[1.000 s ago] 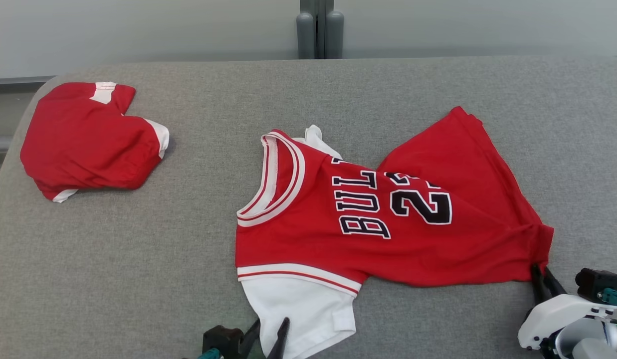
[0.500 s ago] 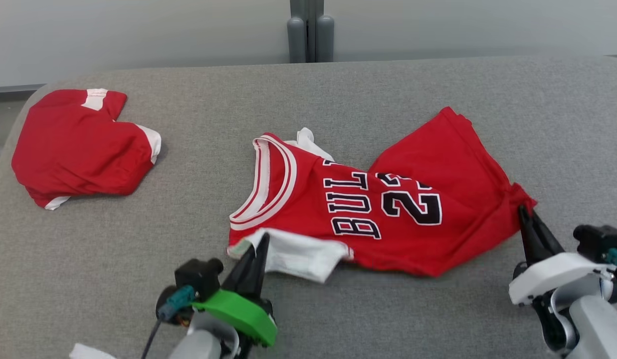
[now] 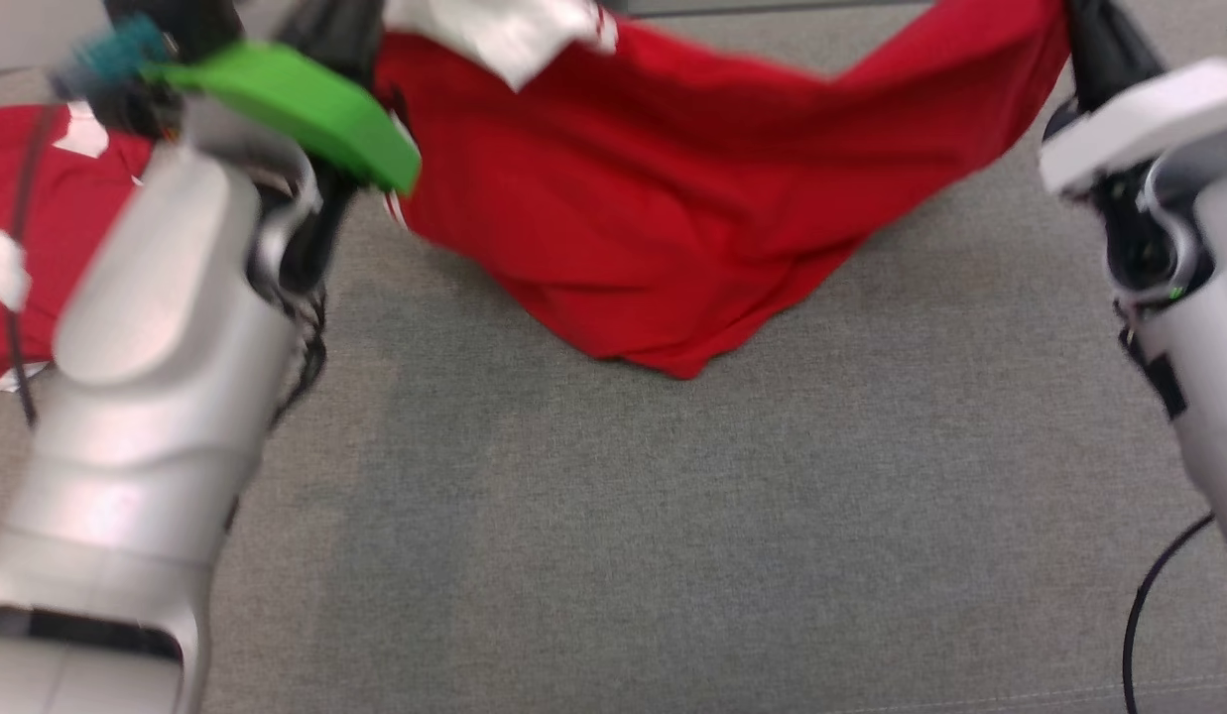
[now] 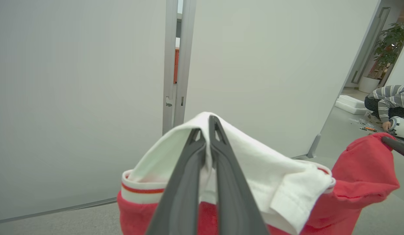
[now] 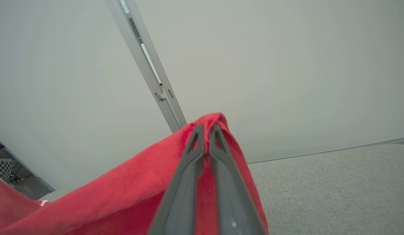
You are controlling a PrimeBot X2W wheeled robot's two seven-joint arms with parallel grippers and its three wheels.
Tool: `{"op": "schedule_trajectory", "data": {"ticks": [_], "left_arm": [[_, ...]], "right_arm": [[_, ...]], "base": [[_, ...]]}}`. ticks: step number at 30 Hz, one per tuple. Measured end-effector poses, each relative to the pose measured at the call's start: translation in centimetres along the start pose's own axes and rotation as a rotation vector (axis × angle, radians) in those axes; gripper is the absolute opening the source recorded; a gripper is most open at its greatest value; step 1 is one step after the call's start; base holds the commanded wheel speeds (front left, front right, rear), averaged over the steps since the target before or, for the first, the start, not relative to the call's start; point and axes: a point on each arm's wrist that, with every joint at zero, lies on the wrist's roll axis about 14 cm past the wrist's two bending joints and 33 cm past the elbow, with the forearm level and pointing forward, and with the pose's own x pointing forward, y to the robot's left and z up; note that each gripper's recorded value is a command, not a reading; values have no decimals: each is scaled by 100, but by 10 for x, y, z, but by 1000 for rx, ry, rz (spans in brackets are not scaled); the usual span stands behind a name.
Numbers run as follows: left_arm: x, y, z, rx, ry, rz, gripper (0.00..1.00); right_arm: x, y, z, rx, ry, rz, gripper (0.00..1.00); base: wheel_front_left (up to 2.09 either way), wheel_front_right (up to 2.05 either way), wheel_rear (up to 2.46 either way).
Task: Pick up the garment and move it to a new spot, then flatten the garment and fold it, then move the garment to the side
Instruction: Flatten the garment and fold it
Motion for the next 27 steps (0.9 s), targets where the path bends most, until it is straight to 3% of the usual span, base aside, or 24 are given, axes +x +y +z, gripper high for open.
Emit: {"op": "schedule_trajectory", "data": {"ticks": [2, 9, 19, 24, 27], "left_arm": [[30, 13, 33, -29, -69, 18, 0], [102, 29, 91, 29, -179, 23, 0], [142, 5, 144, 50, -332, -39, 0], [144, 17, 121, 20, -295, -17, 0], [140, 34, 84, -22, -241, 21, 0]], "right_arm": [[27, -5, 21, 22, -24, -8, 0], [96, -14, 76, 35, -107, -29, 0], [125, -16, 120, 0, -214, -41, 0], [131, -13, 102, 11, -194, -25, 0], [127, -17, 76, 19, -160, -26, 0]], "base": [[0, 0, 0], [0, 0, 0], [0, 0, 0], [0, 0, 0], [0, 0, 0]]}}
